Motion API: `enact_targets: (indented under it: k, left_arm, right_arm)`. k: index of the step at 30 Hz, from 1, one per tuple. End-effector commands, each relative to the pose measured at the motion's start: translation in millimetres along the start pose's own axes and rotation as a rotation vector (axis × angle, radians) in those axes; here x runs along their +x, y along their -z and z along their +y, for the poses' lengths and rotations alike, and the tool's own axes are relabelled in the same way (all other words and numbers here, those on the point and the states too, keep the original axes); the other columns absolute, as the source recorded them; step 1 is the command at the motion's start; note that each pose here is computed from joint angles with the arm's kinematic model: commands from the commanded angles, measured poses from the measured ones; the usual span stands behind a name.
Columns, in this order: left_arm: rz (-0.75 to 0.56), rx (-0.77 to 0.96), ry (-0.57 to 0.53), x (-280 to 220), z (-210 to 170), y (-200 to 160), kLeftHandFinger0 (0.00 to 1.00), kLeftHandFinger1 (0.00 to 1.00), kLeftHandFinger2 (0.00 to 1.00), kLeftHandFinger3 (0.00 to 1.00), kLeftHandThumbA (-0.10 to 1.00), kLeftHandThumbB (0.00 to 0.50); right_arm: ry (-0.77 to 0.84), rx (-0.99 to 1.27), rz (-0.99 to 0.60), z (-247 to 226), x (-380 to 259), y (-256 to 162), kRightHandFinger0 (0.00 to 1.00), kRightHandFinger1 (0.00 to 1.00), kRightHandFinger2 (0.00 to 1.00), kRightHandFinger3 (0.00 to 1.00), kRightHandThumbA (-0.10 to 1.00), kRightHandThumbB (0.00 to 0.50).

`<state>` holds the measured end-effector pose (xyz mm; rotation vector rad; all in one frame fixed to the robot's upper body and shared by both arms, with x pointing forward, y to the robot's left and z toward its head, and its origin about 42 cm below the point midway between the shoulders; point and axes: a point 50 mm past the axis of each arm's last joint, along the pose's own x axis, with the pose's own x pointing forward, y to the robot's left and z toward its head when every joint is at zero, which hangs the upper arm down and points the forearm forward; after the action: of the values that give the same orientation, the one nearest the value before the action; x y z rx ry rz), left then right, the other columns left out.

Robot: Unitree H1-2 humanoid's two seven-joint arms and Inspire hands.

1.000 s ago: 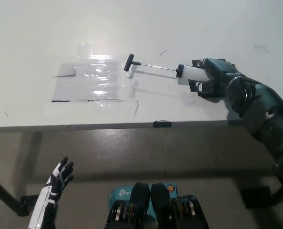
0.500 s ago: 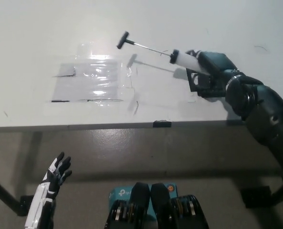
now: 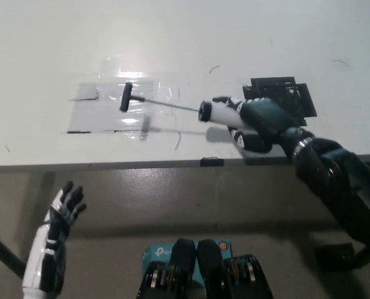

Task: The robot uses right hand to pick up a small white air pumper and uses its left hand to compress it, and then puts it on the desk

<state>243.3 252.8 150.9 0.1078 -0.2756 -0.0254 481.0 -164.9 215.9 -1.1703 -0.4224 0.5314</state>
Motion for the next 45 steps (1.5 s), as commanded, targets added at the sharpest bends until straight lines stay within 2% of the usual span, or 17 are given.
enact_targets:
  k: [1, 2, 5, 6, 8, 11, 13, 16, 19, 21, 22, 23, 24, 30, 33, 37, 45]
  left_arm:
    - [-0.301, 0.016, -0.096, 35, 16, -64, 1.0, 1.0, 1.0, 1.0, 1.0, 0.091]
    - [-0.291, 0.023, -0.106, 39, 19, -64, 1.0, 1.0, 1.0, 1.0, 1.0, 0.11]
    - [-0.276, 0.041, -0.119, 51, 26, -64, 1.0, 1.0, 1.0, 1.0, 1.0, 0.091]
    - [-0.27, 0.043, -0.123, 54, 27, -64, 1.0, 1.0, 1.0, 1.0, 1.0, 0.099]
    - [-0.25, 0.061, -0.129, 62, 28, -63, 1.0, 1.0, 1.0, 1.0, 1.0, 0.095]
    - [-0.248, 0.048, -0.115, 75, 25, -63, 1.0, 1.0, 1.0, 1.0, 1.0, 0.079]
    - [-0.241, 0.061, -0.111, 81, 24, -63, 1.0, 1.0, 1.0, 1.0, 1.0, 0.1]
    - [-0.224, 0.072, -0.091, 93, 18, -60, 1.0, 1.0, 1.0, 1.0, 1.0, 0.142]
    - [-0.213, 0.053, -0.075, 105, 9, -57, 1.0, 1.0, 1.0, 1.0, 1.0, 0.154]
    - [-0.209, 0.03, -0.064, 110, 0, -55, 1.0, 1.0, 1.0, 1.0, 1.0, 0.151]
    - [-0.21, 0.026, -0.061, 111, -3, -55, 1.0, 1.0, 1.0, 1.0, 1.0, 0.151]
    - [-0.211, 0.029, -0.058, 113, -8, -56, 1.0, 1.0, 1.0, 1.0, 1.0, 0.173]
    - [-0.215, 0.025, -0.049, 115, -13, -57, 1.0, 1.0, 1.0, 1.0, 1.0, 0.192]
    - [-0.247, 0.005, -0.012, 129, -31, -68, 1.0, 1.0, 1.0, 1.0, 1.0, 0.193]
    - [-0.252, -0.007, 0.017, 125, -42, -72, 1.0, 1.0, 1.0, 1.0, 1.0, 0.222]
    - [-0.268, -0.023, 0.041, 116, -48, -76, 1.0, 1.0, 1.0, 1.0, 1.0, 0.222]
    - [-0.256, -0.039, 0.037, 92, -40, -72, 1.0, 1.0, 1.0, 1.0, 1.0, 0.181]
  right_arm:
    - [0.051, -0.143, -0.154, -74, -35, -45, 0.05, 0.52, 0.77, 0.95, -0.1, 0.148]
    - [0.047, -0.142, -0.158, -73, -40, -46, 0.05, 0.51, 0.77, 0.95, -0.1, 0.157]
    - [0.045, -0.149, -0.173, -70, -53, -50, 0.04, 0.5, 0.75, 0.91, -0.1, 0.166]
    - [0.041, -0.152, -0.172, -70, -57, -52, 0.04, 0.5, 0.75, 0.91, -0.1, 0.168]
    - [0.038, -0.164, -0.185, -71, -67, -58, 0.04, 0.51, 0.78, 0.93, -0.1, 0.183]
    - [0.045, -0.176, -0.21, -70, -80, -65, 0.03, 0.51, 0.79, 0.94, -0.1, 0.177]
    - [0.035, -0.175, -0.217, -71, -86, -71, 0.03, 0.51, 0.8, 0.94, -0.1, 0.159]
    - [0.018, -0.17, -0.236, -70, -100, -82, 0.03, 0.52, 0.8, 0.94, -0.1, 0.181]
    - [0.008, -0.166, -0.255, -69, -106, -87, 0.05, 0.51, 0.77, 0.89, -0.1, 0.201]
    - [0.027, -0.145, -0.293, -65, -110, -92, 0.0, 0.42, 0.73, 0.78, -0.1, 0.206]
    - [0.021, -0.145, -0.287, -64, -112, -93, 0.0, 0.41, 0.73, 0.76, -0.1, 0.199]
    - [0.019, -0.15, -0.291, -64, -113, -94, 0.0, 0.41, 0.73, 0.76, -0.1, 0.193]
    - [0.018, -0.153, -0.294, -64, -113, -95, 0.0, 0.41, 0.74, 0.76, -0.1, 0.195]
    - [0.016, -0.163, -0.282, -68, -107, -96, 0.01, 0.45, 0.76, 0.78, -0.1, 0.202]
    - [-0.003, -0.156, -0.258, -67, -109, -98, 0.0, 0.48, 0.77, 0.85, -0.1, 0.176]
    - [0.013, -0.152, -0.267, -70, -106, -95, 0.01, 0.49, 0.78, 0.86, -0.1, 0.195]
    - [0.012, -0.143, -0.271, -70, -105, -90, 0.01, 0.47, 0.77, 0.81, -0.1, 0.2]
